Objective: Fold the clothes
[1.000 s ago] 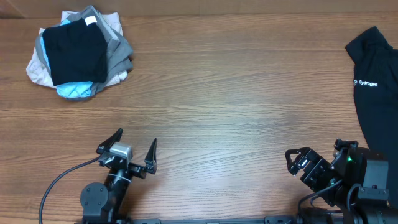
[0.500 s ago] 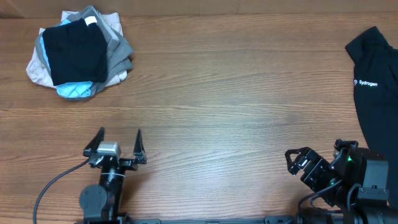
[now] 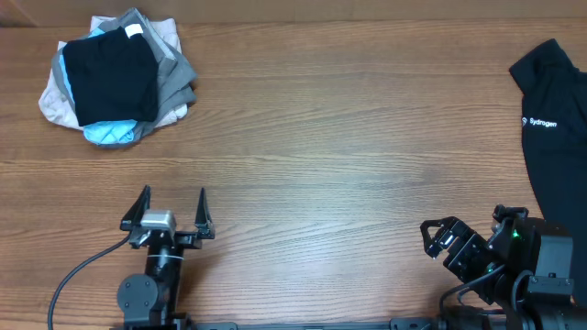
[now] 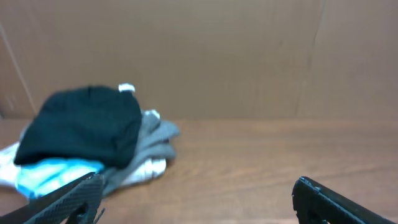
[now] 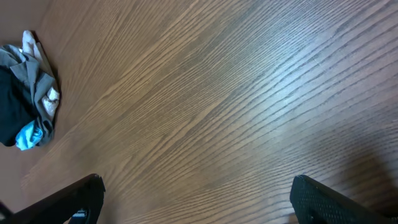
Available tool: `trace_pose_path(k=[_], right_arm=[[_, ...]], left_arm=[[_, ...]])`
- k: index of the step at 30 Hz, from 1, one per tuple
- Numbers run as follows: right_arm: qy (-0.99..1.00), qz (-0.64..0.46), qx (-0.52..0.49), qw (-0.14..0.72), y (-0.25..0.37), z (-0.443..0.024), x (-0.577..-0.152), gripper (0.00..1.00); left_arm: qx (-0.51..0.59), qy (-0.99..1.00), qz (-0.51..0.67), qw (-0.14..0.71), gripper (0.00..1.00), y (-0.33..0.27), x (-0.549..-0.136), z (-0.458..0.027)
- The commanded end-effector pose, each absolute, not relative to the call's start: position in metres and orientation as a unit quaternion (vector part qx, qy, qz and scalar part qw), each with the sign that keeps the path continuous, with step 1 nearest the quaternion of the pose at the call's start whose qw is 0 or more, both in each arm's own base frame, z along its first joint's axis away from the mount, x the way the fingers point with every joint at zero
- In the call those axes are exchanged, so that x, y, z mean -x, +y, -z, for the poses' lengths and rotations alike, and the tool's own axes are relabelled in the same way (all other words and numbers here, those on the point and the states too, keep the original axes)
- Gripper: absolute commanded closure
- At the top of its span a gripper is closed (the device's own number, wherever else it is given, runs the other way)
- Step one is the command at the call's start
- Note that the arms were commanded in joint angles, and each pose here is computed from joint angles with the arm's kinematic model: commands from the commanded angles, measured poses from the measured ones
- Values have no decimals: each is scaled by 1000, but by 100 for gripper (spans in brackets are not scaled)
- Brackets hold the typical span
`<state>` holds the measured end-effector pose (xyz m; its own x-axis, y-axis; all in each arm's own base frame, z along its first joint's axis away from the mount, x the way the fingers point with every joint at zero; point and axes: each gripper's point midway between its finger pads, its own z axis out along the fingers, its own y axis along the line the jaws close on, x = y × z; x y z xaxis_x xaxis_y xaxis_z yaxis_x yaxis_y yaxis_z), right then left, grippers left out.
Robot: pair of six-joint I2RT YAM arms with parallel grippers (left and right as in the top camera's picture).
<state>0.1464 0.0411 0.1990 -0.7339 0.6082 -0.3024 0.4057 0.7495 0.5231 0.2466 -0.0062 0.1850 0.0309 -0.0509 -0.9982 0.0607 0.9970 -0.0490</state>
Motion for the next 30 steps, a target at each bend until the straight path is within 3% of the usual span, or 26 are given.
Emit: trace_pose_path(k=[1,7,30], right_arm=[[903,-220,-278,241,42,-203,-147,0],[903,-220,-278,241,42,-203,-147,0],[903,-220,-278,241,42,-203,-147,0]], left_arm=[[7,701,31,713,0,-1,-247,-179],[10,731,33,682,0,-1,-246,-158],[10,730,33,682,0,-1,-246,-158]])
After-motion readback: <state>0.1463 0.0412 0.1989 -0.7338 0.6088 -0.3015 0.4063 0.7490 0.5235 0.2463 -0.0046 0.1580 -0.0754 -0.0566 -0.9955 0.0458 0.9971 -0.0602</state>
